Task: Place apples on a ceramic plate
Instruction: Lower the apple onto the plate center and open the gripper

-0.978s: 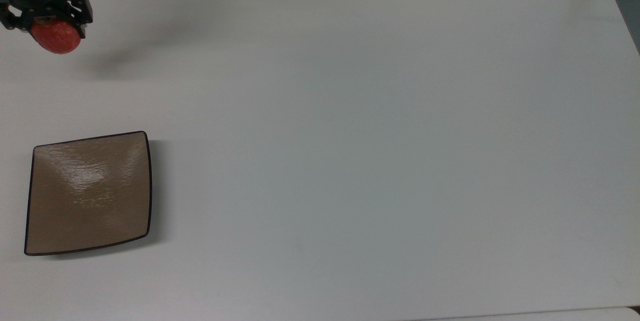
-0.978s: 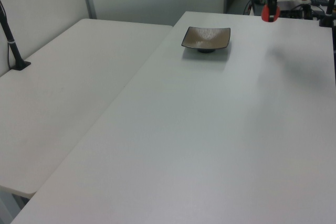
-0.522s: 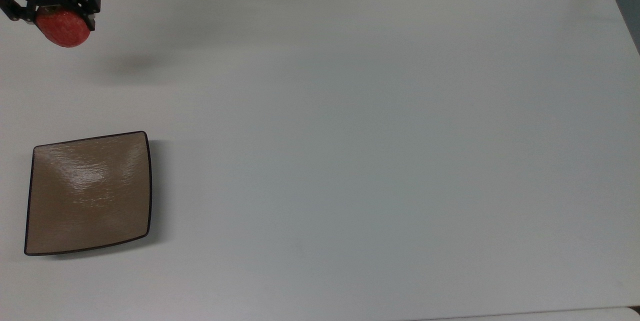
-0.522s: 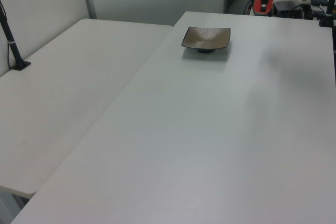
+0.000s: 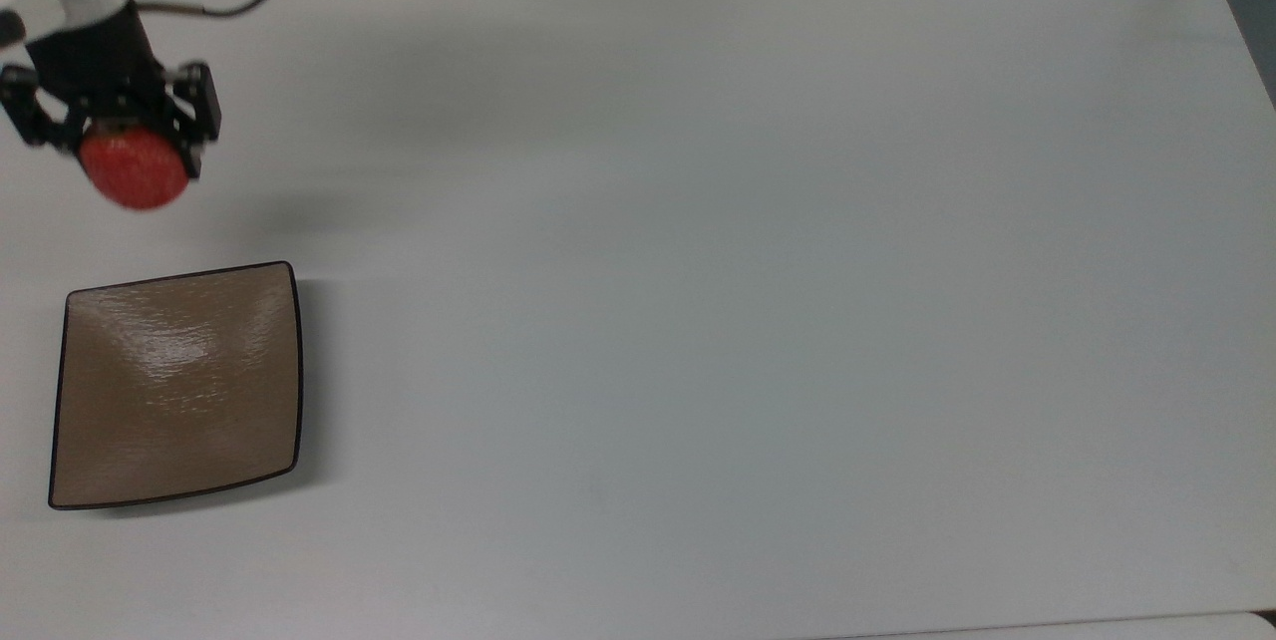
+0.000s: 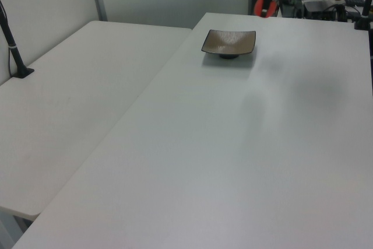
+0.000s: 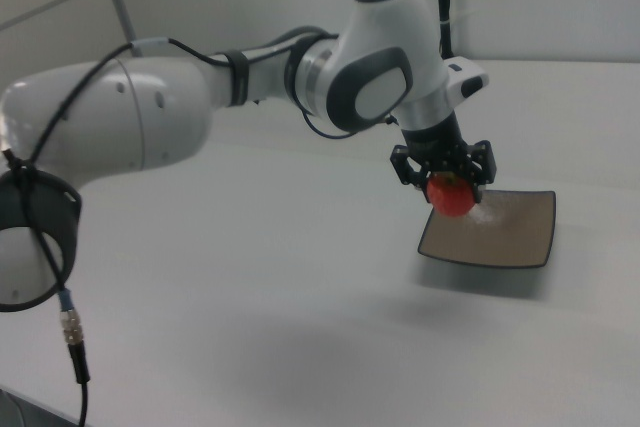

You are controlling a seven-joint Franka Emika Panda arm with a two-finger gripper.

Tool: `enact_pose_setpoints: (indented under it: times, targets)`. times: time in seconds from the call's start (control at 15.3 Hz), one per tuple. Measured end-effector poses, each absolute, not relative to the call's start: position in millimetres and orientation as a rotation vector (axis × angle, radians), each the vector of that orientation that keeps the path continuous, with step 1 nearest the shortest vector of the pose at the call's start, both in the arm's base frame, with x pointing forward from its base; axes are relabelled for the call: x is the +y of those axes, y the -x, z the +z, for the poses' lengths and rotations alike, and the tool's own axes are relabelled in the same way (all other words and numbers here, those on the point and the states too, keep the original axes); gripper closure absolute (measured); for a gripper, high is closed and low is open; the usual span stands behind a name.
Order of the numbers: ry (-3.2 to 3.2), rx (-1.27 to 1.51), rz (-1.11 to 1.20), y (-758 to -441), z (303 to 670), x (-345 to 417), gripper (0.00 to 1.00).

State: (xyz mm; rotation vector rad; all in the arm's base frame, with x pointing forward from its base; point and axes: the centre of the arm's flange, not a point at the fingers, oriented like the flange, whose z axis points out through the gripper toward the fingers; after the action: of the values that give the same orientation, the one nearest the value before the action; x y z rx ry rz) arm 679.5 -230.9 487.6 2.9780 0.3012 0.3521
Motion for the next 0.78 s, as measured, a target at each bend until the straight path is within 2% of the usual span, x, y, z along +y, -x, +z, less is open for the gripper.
enact_pose_setpoints:
  times: [0.26,0.59,0.78]
  targets:
    - [-2.896,0.297,0.5,-713,442,-224,0.23]
    - [-2.843,0.315,0.569,-749,381,-211,0.23]
    - [-2.818,0.323,0.599,-758,355,-208,0.23]
